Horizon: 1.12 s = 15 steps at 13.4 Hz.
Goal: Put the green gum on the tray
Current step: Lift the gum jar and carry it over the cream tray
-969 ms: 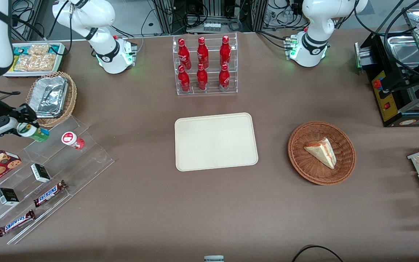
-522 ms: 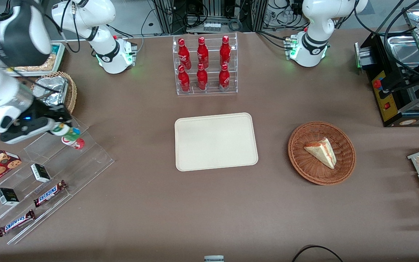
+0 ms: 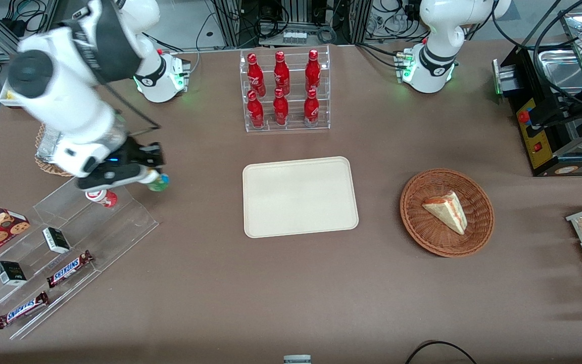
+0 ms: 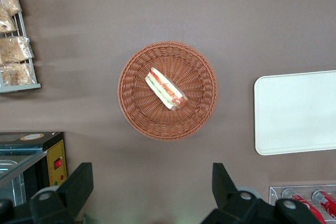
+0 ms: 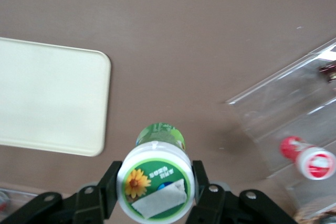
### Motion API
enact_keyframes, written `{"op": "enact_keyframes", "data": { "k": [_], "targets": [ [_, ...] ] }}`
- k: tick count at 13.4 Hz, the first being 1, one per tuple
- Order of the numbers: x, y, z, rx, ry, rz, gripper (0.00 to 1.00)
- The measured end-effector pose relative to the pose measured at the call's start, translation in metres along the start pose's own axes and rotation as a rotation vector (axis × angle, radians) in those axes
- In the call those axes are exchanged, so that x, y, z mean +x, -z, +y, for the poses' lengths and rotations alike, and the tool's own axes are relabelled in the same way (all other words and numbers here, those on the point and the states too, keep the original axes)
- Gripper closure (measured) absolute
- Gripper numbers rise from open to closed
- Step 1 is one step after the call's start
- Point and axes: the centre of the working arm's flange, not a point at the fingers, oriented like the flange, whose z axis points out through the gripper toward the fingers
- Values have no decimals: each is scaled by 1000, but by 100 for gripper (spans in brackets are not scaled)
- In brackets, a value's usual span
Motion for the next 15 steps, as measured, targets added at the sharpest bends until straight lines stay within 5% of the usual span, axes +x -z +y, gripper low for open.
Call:
{"op": "enact_keyframes", "data": {
  "k": [7,15],
  "targets": [
    [27,-62,-153,-40,-160,-24,41],
    [15,-177,-277,-12,-227,23,41]
  ]
}}
